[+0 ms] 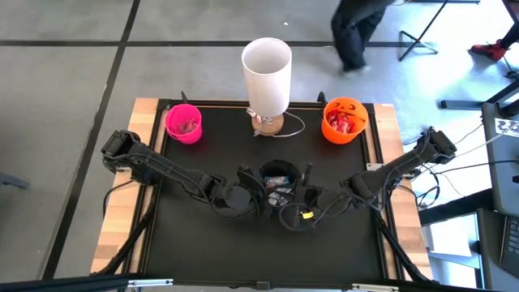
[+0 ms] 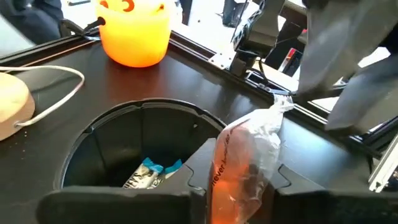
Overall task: Sort candy
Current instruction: Put the orange gummy into the pink basket
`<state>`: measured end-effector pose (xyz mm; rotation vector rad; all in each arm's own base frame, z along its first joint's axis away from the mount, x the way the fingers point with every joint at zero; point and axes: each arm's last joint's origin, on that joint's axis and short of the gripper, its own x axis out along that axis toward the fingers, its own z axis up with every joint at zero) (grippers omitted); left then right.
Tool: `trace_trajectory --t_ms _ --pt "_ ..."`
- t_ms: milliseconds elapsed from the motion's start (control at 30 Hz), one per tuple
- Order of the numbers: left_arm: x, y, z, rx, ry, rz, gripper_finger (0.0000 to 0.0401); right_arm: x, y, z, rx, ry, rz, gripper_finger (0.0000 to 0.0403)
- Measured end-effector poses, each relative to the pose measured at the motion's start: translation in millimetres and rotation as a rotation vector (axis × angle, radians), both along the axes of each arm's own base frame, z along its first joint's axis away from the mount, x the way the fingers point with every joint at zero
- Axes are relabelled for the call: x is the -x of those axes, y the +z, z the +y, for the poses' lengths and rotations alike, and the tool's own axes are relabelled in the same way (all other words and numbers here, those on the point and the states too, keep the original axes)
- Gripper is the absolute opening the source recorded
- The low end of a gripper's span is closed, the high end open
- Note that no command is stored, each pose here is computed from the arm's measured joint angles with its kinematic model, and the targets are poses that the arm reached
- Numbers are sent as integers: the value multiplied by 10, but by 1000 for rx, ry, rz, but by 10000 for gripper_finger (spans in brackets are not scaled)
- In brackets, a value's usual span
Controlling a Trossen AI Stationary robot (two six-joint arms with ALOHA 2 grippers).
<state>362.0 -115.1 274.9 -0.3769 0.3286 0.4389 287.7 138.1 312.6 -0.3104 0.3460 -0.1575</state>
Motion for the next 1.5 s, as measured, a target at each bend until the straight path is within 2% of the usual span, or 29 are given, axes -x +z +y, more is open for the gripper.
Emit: trace_trajectory --t_ms 233,467,567,933,1100,1233,1367,1500 --pt "83 36 66 -39 2 68 34 187 335 201 43 -11 68 143" --pt "378 264 415 -79 98 186 32 517 543 428 95 -36 105 142" --pt "589 376 679 -113 196 267 32 631 517 453 53 -52 125 137" --pt "1528 689 1631 -129 609 540 32 952 222 358 -48 -146 145 134" --pt "1811 627 2008 -88 696 656 32 980 117 324 -79 -174 147 134" --pt "2013 433 2277 -9 768 742 32 983 98 317 -85 -182 151 134" --pt "2119 241 2463 109 700 783 38 983 98 317 -85 -184 149 134" --pt "2151 148 2546 139 673 777 83 986 111 308 -84 -194 134 134"
